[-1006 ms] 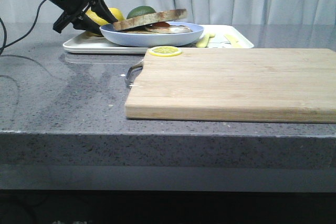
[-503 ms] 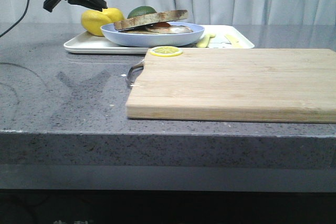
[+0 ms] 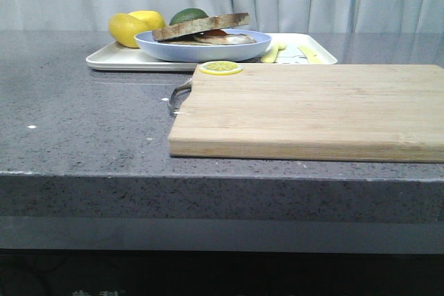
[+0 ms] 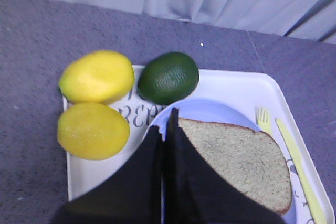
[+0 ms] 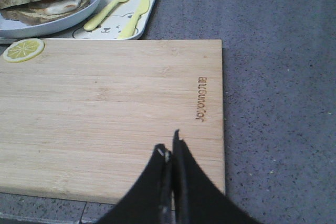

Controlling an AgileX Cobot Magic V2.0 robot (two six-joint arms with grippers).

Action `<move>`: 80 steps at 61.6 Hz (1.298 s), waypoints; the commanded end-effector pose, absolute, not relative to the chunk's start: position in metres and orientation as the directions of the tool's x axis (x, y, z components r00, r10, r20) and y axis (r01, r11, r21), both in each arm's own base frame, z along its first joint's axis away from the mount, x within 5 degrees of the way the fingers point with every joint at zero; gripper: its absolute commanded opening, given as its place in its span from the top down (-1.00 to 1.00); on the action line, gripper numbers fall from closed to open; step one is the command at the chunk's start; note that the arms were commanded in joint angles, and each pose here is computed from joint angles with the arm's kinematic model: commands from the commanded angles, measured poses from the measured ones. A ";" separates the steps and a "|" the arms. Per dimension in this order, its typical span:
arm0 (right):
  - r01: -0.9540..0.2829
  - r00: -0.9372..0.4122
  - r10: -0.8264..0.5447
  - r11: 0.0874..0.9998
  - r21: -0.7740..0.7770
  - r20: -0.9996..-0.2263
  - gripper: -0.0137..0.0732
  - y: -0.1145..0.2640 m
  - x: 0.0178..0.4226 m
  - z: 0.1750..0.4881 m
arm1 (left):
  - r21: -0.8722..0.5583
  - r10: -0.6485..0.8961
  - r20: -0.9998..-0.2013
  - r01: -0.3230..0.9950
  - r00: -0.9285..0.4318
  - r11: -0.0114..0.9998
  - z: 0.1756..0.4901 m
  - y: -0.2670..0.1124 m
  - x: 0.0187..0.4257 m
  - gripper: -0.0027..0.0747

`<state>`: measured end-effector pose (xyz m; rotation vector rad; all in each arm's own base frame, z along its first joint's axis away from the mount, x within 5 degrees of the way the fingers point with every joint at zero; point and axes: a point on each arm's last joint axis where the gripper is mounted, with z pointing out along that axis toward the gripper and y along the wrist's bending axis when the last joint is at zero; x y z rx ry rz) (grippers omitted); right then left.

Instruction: Place bread and move sandwich to tray

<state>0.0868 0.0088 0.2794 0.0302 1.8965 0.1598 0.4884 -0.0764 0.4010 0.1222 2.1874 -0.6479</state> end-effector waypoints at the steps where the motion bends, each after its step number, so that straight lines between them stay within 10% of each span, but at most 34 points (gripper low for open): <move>1: -0.064 -0.232 0.107 0.990 0.125 -0.967 0.83 0.008 0.089 0.295 | -0.354 -0.113 -0.820 0.342 -0.561 0.871 0.460 -0.084 0.448 0.98; 41: -0.064 -0.232 0.107 0.990 0.125 -0.967 0.83 0.008 0.089 0.295 | -0.053 0.037 -0.739 0.112 -0.673 0.992 0.437 -0.046 0.305 0.98; 80: -0.064 -0.232 0.107 0.990 0.125 -0.967 0.83 0.008 0.089 0.295 | -0.061 -0.044 -0.987 0.105 -0.154 0.993 0.354 -0.011 0.096 0.98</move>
